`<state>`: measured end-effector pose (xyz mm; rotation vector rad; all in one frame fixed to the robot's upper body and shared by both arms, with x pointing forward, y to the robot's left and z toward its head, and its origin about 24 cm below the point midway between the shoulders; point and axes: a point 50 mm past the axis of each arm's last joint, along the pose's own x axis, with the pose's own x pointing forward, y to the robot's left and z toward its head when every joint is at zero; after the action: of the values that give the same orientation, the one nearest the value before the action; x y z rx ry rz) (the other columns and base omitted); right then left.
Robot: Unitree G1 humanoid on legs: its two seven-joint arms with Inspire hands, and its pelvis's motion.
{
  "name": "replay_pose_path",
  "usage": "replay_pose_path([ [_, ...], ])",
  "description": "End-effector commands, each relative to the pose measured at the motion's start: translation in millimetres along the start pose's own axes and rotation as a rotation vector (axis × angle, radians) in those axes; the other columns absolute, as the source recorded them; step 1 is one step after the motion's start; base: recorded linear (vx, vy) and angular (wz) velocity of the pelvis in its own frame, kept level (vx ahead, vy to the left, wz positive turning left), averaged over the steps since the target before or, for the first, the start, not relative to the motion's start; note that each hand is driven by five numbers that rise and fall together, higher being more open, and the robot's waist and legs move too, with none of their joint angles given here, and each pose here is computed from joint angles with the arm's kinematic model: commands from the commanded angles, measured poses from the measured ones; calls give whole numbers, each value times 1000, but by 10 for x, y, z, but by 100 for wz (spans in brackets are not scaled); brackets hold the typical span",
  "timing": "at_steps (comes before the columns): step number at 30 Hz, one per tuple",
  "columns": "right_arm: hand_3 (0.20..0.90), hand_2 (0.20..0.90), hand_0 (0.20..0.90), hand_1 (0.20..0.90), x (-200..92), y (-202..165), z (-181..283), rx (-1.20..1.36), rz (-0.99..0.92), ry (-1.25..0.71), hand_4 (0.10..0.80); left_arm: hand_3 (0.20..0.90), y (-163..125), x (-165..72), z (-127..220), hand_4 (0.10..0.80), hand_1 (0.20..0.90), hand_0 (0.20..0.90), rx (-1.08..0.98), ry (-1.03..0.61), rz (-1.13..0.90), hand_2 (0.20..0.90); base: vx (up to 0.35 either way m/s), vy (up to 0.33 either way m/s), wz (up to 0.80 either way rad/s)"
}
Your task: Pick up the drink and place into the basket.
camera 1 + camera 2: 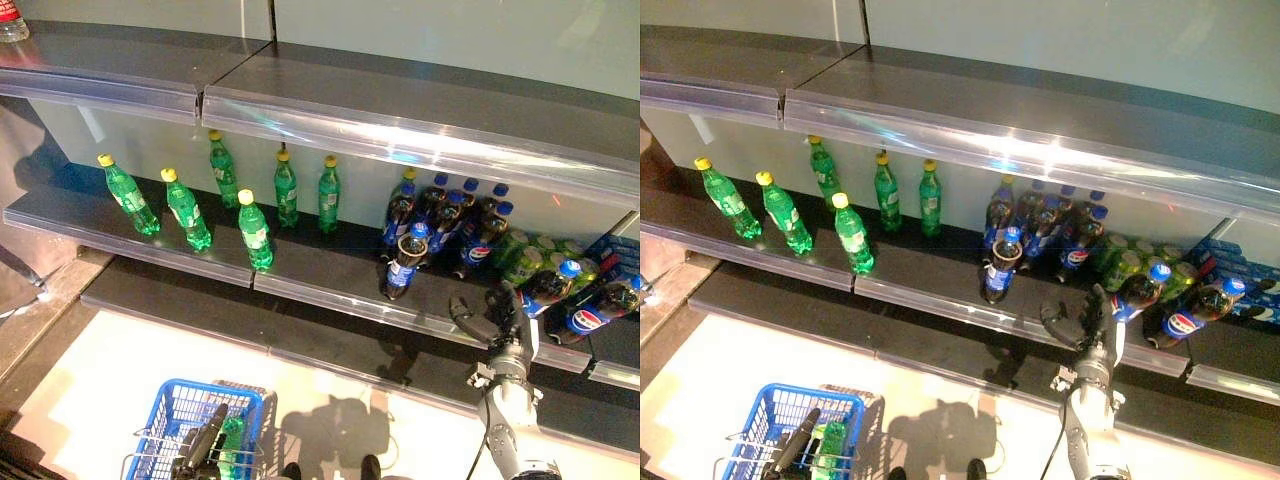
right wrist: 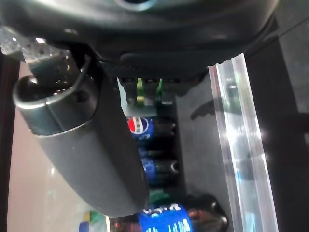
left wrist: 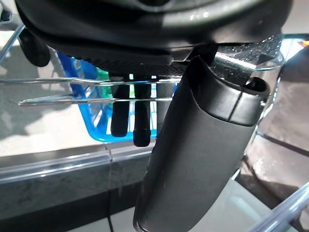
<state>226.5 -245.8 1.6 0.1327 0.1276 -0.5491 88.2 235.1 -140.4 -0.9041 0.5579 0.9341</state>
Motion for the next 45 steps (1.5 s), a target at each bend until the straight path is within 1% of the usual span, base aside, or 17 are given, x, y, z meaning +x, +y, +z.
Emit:
replay_pose_path([
  [1, 900, 900, 900, 900, 163, 8, 458, 74, -59, -238, 800, 200, -620, 119, 619, 100, 300, 300, 123, -270, -306, 300, 0, 0, 0],
  [11, 900, 900, 900, 900, 183, -373, 408, 165, -238, -241, 800, 200, -599, 137, 660, 100, 300, 300, 139, -257, -303, 300, 9, -9, -2],
  [21, 900, 900, 900, 900, 255, -655, 457, 130, -357, -262, 800, 200, -695, 158, 694, 100, 300, 300, 166, -247, -326, 300, 15, -37, -9],
  [24, 900, 900, 900, 900, 278, -675, 470, 106, -363, -266, 800, 200, -732, 161, 692, 100, 300, 300, 173, -243, -334, 300, 15, -53, -6],
  [38, 900, 900, 900, 900, 318, -668, 460, 69, -339, -251, 800, 200, -783, 166, 662, 100, 300, 300, 187, -233, -351, 300, 7, -18, -6],
  [40, 900, 900, 900, 900, 312, -624, 430, 59, -298, -241, 800, 200, -782, 167, 656, 100, 300, 300, 189, -231, -349, 300, 0, 0, 0],
  [43, 900, 900, 900, 900, 293, -465, 374, 24, -188, -216, 800, 200, -775, 163, 636, 100, 300, 300, 186, -230, -344, 300, 0, 0, 0],
  [44, 900, 900, 900, 900, 293, -465, 374, 24, -188, -216, 800, 200, -774, 163, 636, 100, 300, 300, 186, -230, -344, 300, 0, 0, 0],
  [45, 900, 900, 900, 900, 256, -354, 325, 0, -121, -206, 800, 200, -762, 157, 619, 100, 300, 300, 185, -230, -342, 300, 0, 0, 0],
])
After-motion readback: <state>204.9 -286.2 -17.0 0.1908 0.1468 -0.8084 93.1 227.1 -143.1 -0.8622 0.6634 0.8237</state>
